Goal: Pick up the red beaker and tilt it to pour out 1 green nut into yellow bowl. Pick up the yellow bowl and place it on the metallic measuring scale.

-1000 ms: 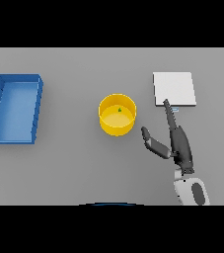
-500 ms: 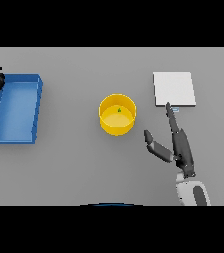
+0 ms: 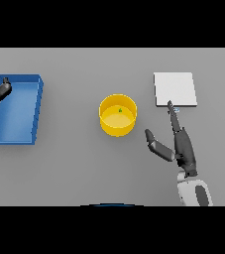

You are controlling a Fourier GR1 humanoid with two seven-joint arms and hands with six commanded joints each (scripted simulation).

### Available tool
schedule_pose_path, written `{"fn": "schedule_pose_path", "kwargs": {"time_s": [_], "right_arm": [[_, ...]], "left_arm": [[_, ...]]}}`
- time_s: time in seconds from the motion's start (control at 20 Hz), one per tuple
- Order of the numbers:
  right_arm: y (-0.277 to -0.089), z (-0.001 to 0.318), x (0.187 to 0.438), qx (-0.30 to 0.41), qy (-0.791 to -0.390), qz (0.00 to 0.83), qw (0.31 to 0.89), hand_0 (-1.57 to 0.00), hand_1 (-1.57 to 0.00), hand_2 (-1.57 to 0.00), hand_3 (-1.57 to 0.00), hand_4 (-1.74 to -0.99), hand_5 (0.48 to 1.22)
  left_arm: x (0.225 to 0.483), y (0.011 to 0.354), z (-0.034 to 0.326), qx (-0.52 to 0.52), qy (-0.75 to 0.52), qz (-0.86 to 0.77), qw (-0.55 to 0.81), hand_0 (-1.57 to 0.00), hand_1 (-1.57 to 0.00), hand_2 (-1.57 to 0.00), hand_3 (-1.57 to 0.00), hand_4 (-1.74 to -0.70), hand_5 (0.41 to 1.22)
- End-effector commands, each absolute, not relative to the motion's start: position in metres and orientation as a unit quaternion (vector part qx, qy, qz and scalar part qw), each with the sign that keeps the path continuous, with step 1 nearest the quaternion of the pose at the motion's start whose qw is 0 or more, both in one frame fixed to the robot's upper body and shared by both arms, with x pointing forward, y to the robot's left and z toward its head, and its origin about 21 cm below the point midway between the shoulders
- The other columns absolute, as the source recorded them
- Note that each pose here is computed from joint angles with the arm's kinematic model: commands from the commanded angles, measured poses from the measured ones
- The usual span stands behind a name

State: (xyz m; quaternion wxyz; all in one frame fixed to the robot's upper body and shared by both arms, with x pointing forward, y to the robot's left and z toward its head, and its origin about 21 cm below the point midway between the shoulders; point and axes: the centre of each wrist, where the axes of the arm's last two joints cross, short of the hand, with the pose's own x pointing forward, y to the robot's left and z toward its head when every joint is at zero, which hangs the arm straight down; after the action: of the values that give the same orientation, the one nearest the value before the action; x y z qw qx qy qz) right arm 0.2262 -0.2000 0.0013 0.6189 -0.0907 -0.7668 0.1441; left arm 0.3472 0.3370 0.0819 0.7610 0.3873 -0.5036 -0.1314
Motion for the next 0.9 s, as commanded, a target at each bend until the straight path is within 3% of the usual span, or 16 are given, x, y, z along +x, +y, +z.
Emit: {"fn": "schedule_pose_path", "kwargs": {"time_s": [0.0, 0.15, 0.3, 0.55, 0.65, 0.85], "right_arm": [[-0.200, 0.000, 0.223, -0.089, -0.768, 0.142, 0.618, 0.00, 0.00, 0.00, 0.00, -1.004, 0.636], [-0.198, 0.002, 0.225, -0.087, -0.768, 0.140, 0.619, 0.00, 0.00, 0.00, 0.00, -1.008, 0.635], [-0.199, 0.003, 0.225, -0.090, -0.769, 0.145, 0.616, 0.00, 0.00, 0.00, 0.00, -1.009, 0.639], [-0.198, 0.005, 0.228, -0.105, -0.753, 0.168, 0.627, 0.00, 0.00, 0.00, 0.00, -1.020, 0.640], [-0.203, 0.013, 0.235, -0.087, -0.755, 0.222, 0.611, 0.00, 0.00, 0.00, 0.00, -1.005, 0.669], [-0.206, 0.039, 0.265, -0.122, -0.712, 0.396, 0.567, 0.00, 0.00, 0.00, 0.00, -1.094, 0.677]], "left_arm": [[0.345, 0.333, 0.080, 0.383, -0.499, -0.136, 0.765, -1.21, -1.00, -1.02, -0.95, -1.00, 0.720], [0.344, 0.336, 0.077, 0.382, -0.485, -0.162, 0.770, -0.62, -0.51, -0.52, -0.49, -0.89, 0.666], [0.348, 0.334, 0.070, 0.386, -0.475, -0.188, 0.768, -0.32, -0.26, -0.27, -0.25, -0.82, 0.657], [0.348, 0.335, 0.069, 0.381, -0.499, -0.194, 0.754, -0.10, -0.08, -0.09, -0.08, -0.78, 0.651], [0.351, 0.331, 0.072, 0.385, -0.504, -0.193, 0.749, -0.07, -0.05, -0.06, -0.05, -0.76, 0.657], [0.353, 0.331, 0.073, 0.380, -0.513, -0.194, 0.744, -0.03, -0.02, -0.02, -0.02, -0.74, 0.664]]}}
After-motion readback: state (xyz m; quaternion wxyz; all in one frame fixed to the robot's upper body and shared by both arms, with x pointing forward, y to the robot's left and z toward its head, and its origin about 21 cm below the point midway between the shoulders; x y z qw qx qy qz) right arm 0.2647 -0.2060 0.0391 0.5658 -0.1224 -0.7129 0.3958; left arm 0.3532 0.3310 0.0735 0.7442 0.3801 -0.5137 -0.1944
